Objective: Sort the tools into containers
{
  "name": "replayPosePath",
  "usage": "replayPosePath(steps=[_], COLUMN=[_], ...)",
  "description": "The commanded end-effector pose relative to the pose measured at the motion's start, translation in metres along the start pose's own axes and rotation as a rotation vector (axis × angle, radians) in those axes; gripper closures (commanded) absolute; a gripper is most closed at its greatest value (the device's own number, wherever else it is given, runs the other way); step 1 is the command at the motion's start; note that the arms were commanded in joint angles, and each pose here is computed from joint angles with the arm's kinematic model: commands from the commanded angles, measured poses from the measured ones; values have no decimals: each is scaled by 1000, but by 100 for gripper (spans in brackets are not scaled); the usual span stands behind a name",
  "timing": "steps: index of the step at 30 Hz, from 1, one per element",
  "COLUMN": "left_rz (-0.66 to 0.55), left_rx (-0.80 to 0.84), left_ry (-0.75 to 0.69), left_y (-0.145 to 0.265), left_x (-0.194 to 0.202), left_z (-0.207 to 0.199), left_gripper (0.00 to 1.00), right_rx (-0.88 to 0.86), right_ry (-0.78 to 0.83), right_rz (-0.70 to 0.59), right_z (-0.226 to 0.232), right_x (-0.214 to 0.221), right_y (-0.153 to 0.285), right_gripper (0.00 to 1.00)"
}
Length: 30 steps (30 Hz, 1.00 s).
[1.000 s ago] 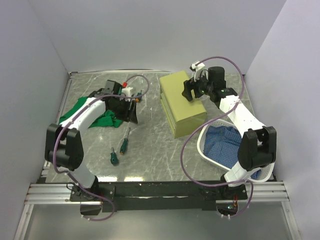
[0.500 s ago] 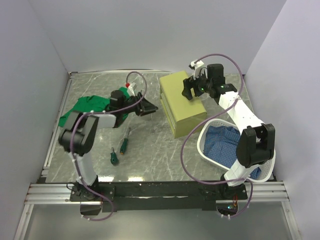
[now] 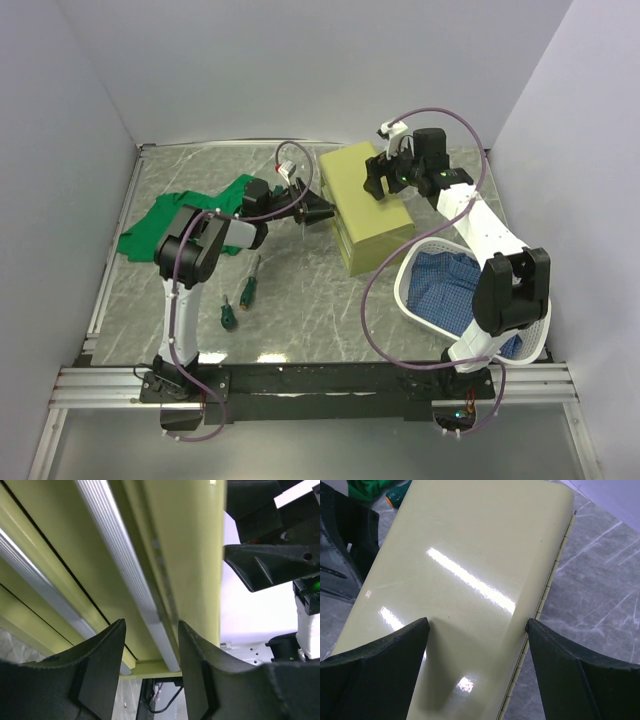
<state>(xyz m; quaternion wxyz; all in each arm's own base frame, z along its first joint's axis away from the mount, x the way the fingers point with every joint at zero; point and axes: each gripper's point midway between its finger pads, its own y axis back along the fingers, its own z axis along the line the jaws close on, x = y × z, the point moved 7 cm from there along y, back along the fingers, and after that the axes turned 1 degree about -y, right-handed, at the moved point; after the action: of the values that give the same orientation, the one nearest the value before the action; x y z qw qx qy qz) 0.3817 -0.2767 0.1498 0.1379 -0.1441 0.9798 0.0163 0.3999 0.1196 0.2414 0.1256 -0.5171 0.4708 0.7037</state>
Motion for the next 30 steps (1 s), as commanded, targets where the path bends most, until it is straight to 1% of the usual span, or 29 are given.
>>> replayPosePath(steps=[1,5,9,14,15,16,18,19,21,22,24,25,27,29,30], left_rz=[2,-5,2,-15,-19,-20,-24,-13,-11,-6,-7,-7,13,32,33], left_rx=[62,86,123,205,213,225,247,249,244,243,232,220,183,104,101], left_ry=[-4,22,11,-15,-20,-28,-47,-54,-58,-59,-63,-77,-95,-81,-102], left_y=[-14,-18,-26,-25,-22,-20,-17,-16,-15,-15,-9,-7,3,18,25], left_x=[-5,-3,-6,-6,-5,-5,-4,-3,-4,-4,-6,-7,-10,-11,-13], left_z=[-4,1,1,-15,-19,-22,-29,-30,-30,-30,-32,-31,-33,-20,-28], left_gripper=[49,50,50,53,55,59,62,68,75,83,91,98,99,99,99], right_rx=[-88,-85,-88,-93,-95,-94,-101,-97,-102,-102,-96,-99,-102,-95,-92], right_ry=[-116,-107,-90,-75,-70,-67,-58,-54,-43,-37,-29,-25,-22,-20,-18], right_rz=[408,406,408,422,422,424,430,430,432,438,440,444,448,458,459], right_z=[26,26,30,35,37,38,41,40,42,43,41,42,41,40,38], right_x=[92,89,90,96,96,97,99,98,99,100,99,100,100,102,102], right_y=[-12,-13,-11,-10,-9,-10,-11,-11,-13,-15,-16,-17,-19,-21,-22], right_gripper=[14,13,13,13,13,13,13,13,12,12,12,12,12,12,12])
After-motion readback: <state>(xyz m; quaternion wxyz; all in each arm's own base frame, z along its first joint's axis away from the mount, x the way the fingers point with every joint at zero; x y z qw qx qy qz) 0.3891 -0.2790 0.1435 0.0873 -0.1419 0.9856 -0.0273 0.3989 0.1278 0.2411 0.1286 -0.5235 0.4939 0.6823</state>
